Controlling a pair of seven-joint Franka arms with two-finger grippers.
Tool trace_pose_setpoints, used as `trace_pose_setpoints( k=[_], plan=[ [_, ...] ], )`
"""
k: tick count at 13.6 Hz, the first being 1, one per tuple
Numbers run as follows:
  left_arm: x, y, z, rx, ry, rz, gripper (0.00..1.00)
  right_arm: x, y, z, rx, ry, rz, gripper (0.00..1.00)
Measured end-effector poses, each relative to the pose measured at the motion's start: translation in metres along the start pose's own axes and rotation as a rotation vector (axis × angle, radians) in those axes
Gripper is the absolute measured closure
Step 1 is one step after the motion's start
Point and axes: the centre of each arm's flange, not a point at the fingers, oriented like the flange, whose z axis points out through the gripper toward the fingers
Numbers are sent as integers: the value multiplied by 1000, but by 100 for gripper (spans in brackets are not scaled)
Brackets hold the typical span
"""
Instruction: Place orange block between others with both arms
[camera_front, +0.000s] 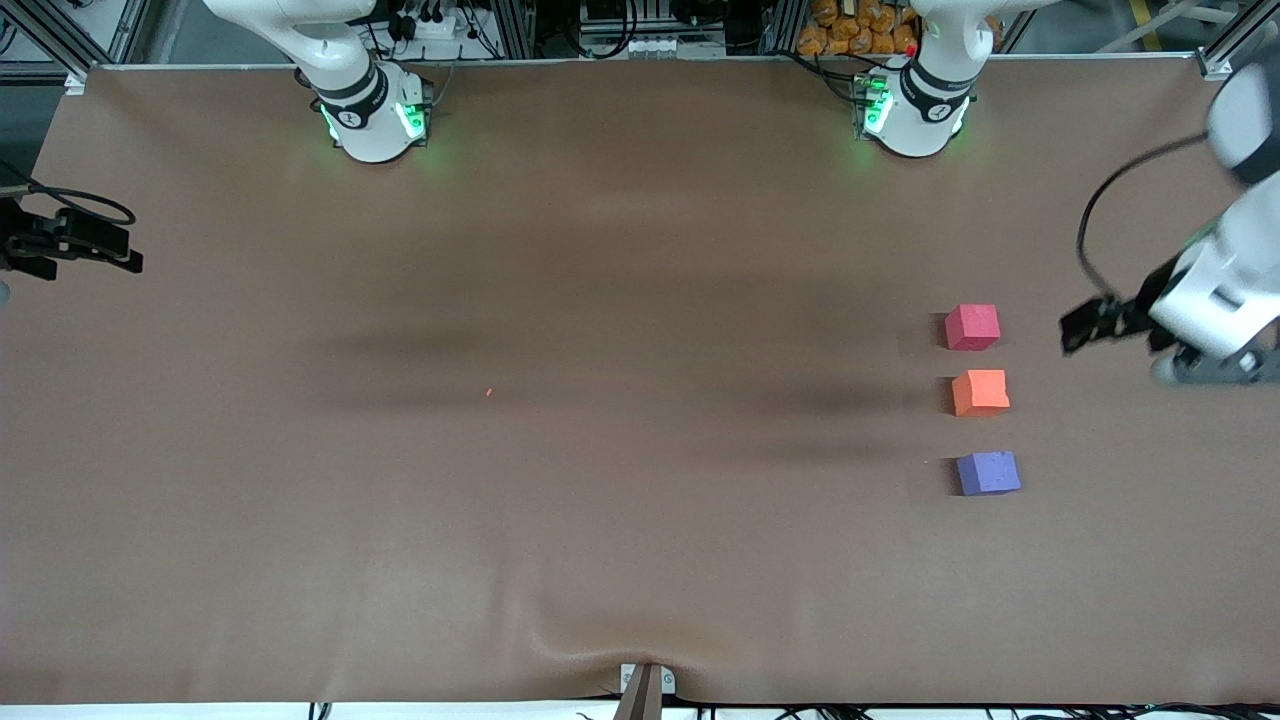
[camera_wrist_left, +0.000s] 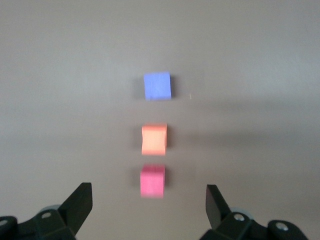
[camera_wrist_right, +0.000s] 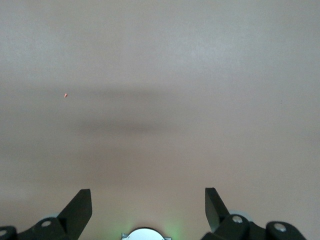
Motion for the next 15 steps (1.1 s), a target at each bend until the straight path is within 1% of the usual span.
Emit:
trace_pose_setpoints(
  k=[1,3,5,7,11,13,15],
  plan=[
    [-7,1,-21,2,0,2,0,-1,0,-1,0,-3,0,0],
    [-21,1,-48,5,21,-1,0,-1,0,-1,1,-4,0,0],
    [-34,4,-62,-23,30,-4,0,-2,0,-2,1,-3,0,0],
    [-49,10,-60,-41,19,-3,0,-2,0,-2,1,-3,0,0],
    [-76,5,-44,-45,-16,-11,0,-2,0,-3,0,-2,0,0],
    [-88,13,-42,-45,-2,3,0,-2,0,-5,0,3,0,0],
    [-93,11,-48,-47,23,2,0,-3,0,-8,-1,6,0,0]
  ],
)
